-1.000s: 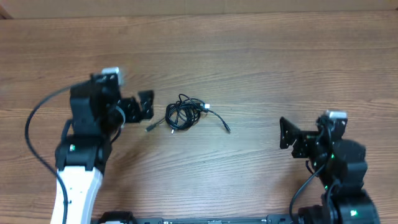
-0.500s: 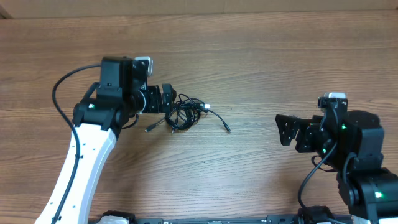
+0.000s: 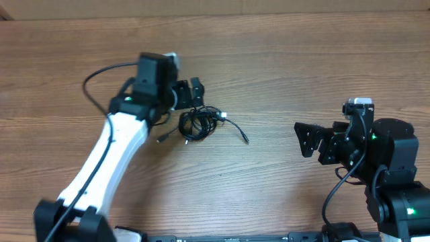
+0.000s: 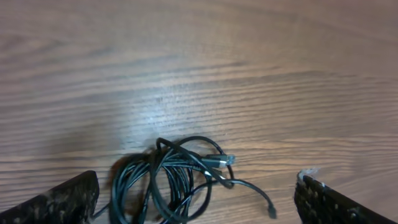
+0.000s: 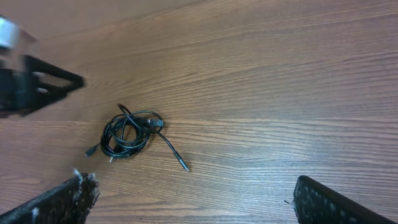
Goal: Untangle cables
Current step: 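Move the left gripper forward to the black cable bundle, then grasp the cable bundle with the left gripper and lift it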
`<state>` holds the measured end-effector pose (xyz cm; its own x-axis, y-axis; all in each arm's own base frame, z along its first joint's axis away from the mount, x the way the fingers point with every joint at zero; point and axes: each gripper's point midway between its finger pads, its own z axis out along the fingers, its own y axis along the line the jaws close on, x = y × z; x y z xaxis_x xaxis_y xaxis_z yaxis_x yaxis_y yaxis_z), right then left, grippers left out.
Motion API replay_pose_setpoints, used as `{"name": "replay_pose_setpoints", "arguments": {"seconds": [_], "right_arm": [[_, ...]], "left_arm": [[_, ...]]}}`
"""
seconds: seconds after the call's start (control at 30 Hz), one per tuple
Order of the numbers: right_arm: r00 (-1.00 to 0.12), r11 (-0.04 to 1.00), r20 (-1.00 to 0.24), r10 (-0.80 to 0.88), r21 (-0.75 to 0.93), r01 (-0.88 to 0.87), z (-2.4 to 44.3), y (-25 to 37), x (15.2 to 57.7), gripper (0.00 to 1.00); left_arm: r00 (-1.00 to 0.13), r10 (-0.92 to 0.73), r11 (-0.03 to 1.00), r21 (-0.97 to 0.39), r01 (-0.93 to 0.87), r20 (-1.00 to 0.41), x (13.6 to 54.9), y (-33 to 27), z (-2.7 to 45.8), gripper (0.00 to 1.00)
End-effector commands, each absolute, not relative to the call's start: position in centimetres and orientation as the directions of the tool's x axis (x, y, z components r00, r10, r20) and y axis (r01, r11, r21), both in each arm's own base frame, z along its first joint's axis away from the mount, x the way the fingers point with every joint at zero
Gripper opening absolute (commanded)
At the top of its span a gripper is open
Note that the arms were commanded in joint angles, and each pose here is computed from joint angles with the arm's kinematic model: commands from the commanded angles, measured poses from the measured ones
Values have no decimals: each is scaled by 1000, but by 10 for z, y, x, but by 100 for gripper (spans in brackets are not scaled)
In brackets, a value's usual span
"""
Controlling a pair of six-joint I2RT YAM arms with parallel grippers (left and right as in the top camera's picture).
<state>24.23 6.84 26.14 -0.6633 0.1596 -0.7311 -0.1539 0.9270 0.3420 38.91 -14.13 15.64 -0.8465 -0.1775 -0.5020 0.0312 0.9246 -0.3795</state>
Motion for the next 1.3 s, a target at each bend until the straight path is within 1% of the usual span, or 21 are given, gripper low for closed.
{"name": "replay_pose_setpoints", "arguments": {"seconds": [0.0, 0.13, 0.27, 0.57, 0.73, 0.8, 0.87, 0.93, 0.97, 1.1, 1.13, 1.17, 1.27], "right_arm": [[-642, 923, -750, 158, 344, -175, 273, 71, 242, 100], [-642, 923, -750, 158, 344, -175, 273, 71, 242, 100], [-642, 923, -750, 158, 344, -175, 273, 71, 242, 100], [-645, 923, -748, 157, 344, -174, 272, 71, 242, 100], [-651, 923, -743, 157, 345, -171, 271, 71, 241, 100], [-651, 923, -743, 157, 345, -171, 271, 71, 241, 100], [-650, 923, -743, 157, 345, -171, 271, 71, 241, 100], [-650, 923, -743, 157, 345, -171, 271, 71, 241, 100], [-651, 923, -743, 157, 345, -171, 271, 71, 241, 100], [-651, 923, -743, 157, 345, -171, 271, 71, 240, 100], [-653, 923, -741, 157, 345, -170, 270, 71, 240, 100], [-653, 923, -741, 157, 345, -170, 270, 71, 240, 100], [-653, 923, -741, 157, 345, -170, 270, 71, 240, 100]], "left_arm": [[-855, -194, 946, -324, -32, -481, 399, -142, 132, 100], [-863, -180, 969, -237, -73, -473, 403, -133, 110, 100], [-884, -163, 979, -186, -88, -438, 400, -129, 88, 100], [-928, -123, 980, -193, -57, -353, 386, -142, 65, 100], [-949, -116, 991, -102, -89, -292, 372, -126, 48, 99], [-959, -112, 992, -88, -92, -260, 367, -125, 40, 98], [-967, -80, 991, -123, -51, -244, 365, -133, 38, 99], [-965, -28, 984, -177, 19, -260, 369, -145, 44, 100], [-958, -7, 974, -219, 58, -286, 374, -155, 56, 100], [-932, -23, 968, -241, 69, -360, 394, -155, 95, 100], [-917, -36, 965, -252, 71, -396, 403, -155, 118, 99], [-911, -40, 964, -255, 72, -410, 407, -155, 128, 99], [-898, -63, 960, -271, 64, -436, 415, -157, 146, 98]]}}
